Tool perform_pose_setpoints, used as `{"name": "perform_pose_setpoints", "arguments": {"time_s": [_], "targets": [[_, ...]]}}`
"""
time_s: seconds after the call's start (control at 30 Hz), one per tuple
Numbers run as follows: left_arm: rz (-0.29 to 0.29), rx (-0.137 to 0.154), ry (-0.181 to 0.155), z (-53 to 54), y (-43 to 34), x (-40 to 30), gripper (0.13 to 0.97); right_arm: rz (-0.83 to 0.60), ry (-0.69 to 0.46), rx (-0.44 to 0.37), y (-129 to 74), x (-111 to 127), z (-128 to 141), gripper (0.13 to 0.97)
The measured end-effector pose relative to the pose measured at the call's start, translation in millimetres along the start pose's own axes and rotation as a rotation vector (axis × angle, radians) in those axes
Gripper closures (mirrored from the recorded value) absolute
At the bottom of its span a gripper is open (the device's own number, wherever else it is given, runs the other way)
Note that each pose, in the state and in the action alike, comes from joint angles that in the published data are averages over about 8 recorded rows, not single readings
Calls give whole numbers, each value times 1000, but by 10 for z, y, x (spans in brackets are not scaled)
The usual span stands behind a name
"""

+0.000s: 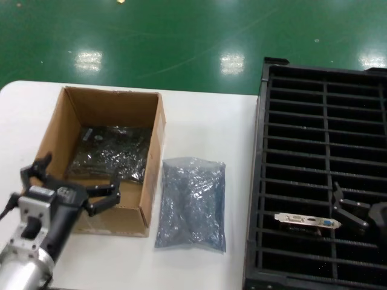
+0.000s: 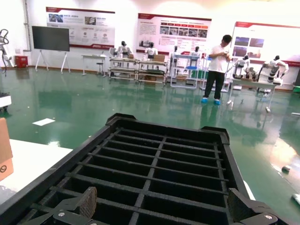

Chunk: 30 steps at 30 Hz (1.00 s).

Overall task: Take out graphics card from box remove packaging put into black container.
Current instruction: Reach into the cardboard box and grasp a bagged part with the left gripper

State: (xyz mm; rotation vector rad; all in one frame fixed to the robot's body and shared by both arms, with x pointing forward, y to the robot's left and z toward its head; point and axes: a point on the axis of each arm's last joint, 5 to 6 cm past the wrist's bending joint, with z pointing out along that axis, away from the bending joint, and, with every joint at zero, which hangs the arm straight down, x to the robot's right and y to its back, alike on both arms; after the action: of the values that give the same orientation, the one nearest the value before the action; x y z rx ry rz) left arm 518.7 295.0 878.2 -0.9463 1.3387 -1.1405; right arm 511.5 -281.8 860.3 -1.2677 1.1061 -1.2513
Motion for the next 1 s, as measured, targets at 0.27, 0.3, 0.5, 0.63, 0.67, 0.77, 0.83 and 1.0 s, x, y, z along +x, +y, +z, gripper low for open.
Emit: {"name": "perform_pose_setpoints", "arguments": {"time_s": [0.27,0.3,0.5,0.63,0.67,0.77,0.83,1.0], "targets": [[434,16,127,385,-258,-389,132,0,0,0,0,0,0,130],[493,12,141,457,-296,-447,132,0,0,0,0,0,0,130],[803,-67,211,955,-530,-775,132,0,0,0,0,0,0,130],[953,-152,259,1287,-617,-908,132,0,0,0,0,0,0,130],[983,-173,272,1360,-624,-924,132,0,0,0,0,0,0,130],[1068,-232,320,1573,-615,-938,132,0,0,0,0,0,0,130],[1115,-264,357,1699,-590,-920,132,0,0,0,0,0,0,130],[1203,-309,439,1944,-500,-825,132,0,0,0,0,0,0,130]]}}
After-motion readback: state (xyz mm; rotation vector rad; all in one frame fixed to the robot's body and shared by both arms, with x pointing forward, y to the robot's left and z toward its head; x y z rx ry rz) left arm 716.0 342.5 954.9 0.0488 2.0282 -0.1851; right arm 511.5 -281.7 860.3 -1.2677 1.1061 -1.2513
